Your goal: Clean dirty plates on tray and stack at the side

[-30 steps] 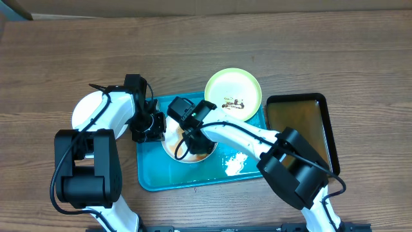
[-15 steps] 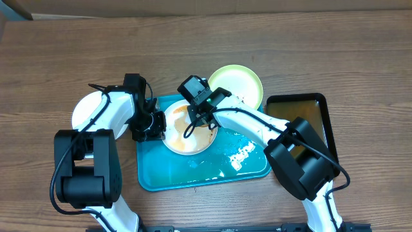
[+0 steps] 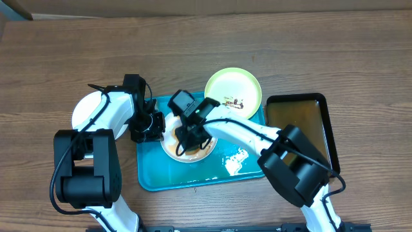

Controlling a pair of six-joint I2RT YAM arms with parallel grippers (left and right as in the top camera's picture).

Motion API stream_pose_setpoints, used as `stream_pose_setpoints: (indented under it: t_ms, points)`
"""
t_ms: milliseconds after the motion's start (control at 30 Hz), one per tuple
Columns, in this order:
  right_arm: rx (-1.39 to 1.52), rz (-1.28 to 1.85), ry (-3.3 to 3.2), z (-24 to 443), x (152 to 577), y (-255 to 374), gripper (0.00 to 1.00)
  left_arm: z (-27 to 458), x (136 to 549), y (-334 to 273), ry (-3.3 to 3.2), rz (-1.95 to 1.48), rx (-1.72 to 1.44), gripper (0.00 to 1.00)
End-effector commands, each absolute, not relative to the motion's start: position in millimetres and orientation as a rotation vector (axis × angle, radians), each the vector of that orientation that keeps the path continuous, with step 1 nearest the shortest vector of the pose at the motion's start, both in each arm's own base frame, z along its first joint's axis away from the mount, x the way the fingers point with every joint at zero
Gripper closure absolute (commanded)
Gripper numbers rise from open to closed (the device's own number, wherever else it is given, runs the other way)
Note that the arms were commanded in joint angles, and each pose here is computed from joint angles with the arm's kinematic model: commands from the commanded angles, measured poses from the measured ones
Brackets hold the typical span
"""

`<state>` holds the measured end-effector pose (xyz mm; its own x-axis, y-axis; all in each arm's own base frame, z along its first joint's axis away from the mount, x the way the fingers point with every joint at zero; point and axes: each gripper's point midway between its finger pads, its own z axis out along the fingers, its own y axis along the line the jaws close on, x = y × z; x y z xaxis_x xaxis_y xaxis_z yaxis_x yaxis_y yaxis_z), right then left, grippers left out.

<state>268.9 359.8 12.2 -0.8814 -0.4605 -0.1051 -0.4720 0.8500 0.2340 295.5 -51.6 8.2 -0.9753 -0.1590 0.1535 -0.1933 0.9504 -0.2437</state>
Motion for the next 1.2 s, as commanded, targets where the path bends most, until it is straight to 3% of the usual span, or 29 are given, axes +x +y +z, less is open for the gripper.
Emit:
stream_pose_setpoints:
  t_ms: [0, 167, 267, 600, 733, 833, 933, 1167]
  points:
    - [-0.746, 0.261, 3.024, 2.3, 264.0, 342.0, 0.96, 1.8, 292.7, -47.7, -2.960, 0.362, 0.271, 0.96]
    - [-0.475, -0.216, 2.961, 2.8, 303.8, 276.0, 0.96, 1.7, 292.4, -47.7, -2.959, 0.362, 0.271, 0.96]
    - [-0.388, -0.285, 2.931, 5.2, 322.3, 256.8, 0.96, 1.7, 292.5, -47.7, -2.959, 0.362, 0.271, 0.96]
    - [-0.280, 0.026, 2.803, 11.3, 370.9, 291.4, 0.96, 1.7, 292.5, -47.7, -2.959, 0.362, 0.271, 0.96]
    - [-0.535, 0.309, 2.837, 12.3, 349.1, 330.2, 0.96, 1.9, 292.8, -47.5, -2.961, 0.362, 0.271, 0.96]
    - [-0.518, 0.297, 2.906, 15.1, 336.6, 323.7, 0.96, 3.0, 294.8, -46.8, -2.968, 0.363, 0.279, 0.96]
    - [-0.485, 0.291, 2.919, 32.3, 335.2, 315.7, 0.96, 6.5, 299.8, -45.6, -2.990, 0.359, 0.278, 0.96]
    - [-0.365, 0.388, 2.749, 122.1, 357.3, 296.2, 0.96, 39.6, 320.3, -33.9, -3.128, 0.285, 0.317, 0.96]
